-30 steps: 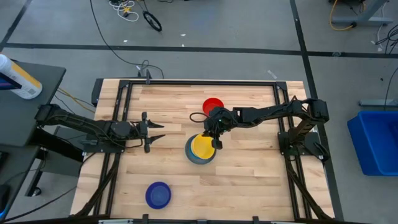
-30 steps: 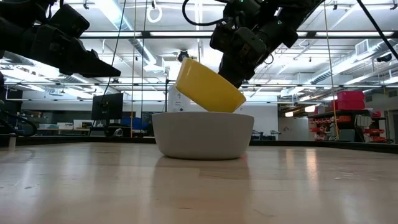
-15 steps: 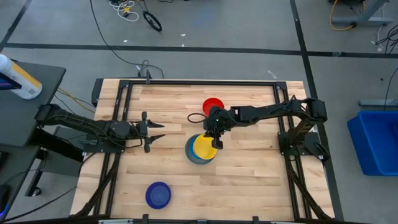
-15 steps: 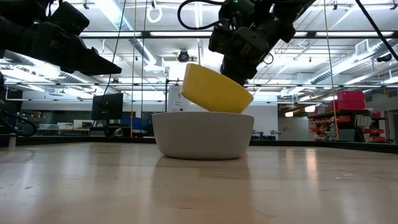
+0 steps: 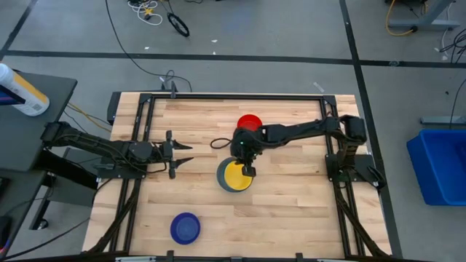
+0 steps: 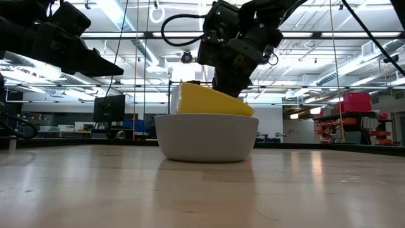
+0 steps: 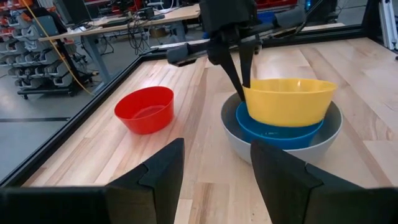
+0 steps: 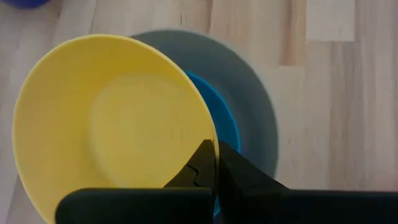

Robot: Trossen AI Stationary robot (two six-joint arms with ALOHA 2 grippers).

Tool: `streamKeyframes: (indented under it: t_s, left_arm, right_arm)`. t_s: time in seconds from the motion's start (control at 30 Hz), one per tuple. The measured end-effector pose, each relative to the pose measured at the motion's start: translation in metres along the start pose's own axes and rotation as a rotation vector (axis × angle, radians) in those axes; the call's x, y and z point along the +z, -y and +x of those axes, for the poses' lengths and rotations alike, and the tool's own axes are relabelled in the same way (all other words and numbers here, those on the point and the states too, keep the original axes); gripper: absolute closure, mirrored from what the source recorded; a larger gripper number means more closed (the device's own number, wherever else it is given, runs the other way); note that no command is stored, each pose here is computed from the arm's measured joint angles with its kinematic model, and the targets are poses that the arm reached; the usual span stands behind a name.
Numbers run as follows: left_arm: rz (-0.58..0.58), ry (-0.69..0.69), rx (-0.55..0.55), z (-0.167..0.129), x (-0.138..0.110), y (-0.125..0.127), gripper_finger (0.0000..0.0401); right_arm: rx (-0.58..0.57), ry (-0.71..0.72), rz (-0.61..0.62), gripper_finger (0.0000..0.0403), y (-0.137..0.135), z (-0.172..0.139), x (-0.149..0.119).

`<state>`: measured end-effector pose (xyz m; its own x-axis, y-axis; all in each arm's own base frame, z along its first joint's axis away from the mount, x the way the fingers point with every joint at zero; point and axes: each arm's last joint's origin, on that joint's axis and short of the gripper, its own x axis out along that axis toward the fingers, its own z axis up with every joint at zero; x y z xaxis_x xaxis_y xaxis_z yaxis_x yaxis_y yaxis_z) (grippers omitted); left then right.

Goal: Nest bowls inside each other
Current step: Stack the yellow bowl on the light blue bowl

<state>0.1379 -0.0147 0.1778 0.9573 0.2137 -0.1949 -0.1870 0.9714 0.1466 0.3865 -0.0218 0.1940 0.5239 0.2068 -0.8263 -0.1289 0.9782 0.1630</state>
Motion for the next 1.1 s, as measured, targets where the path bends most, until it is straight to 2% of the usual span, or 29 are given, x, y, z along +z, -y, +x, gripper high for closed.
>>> streamKeyframes:
  t_s: [0.77,1.1]
  left_arm:
    - [0.001,0.000,0.000,0.000,0.000,0.000,0.0207]
    - [0.001,-0.003,-0.001,0.000,0.000,0.000,0.0207]
  right_arm:
    - [0.002,-0.052,0.000,0.0403,0.001,-0.002,0.001]
    - [-0.002,-0.111,0.022,0.0402,0.005,0.015,-0.007]
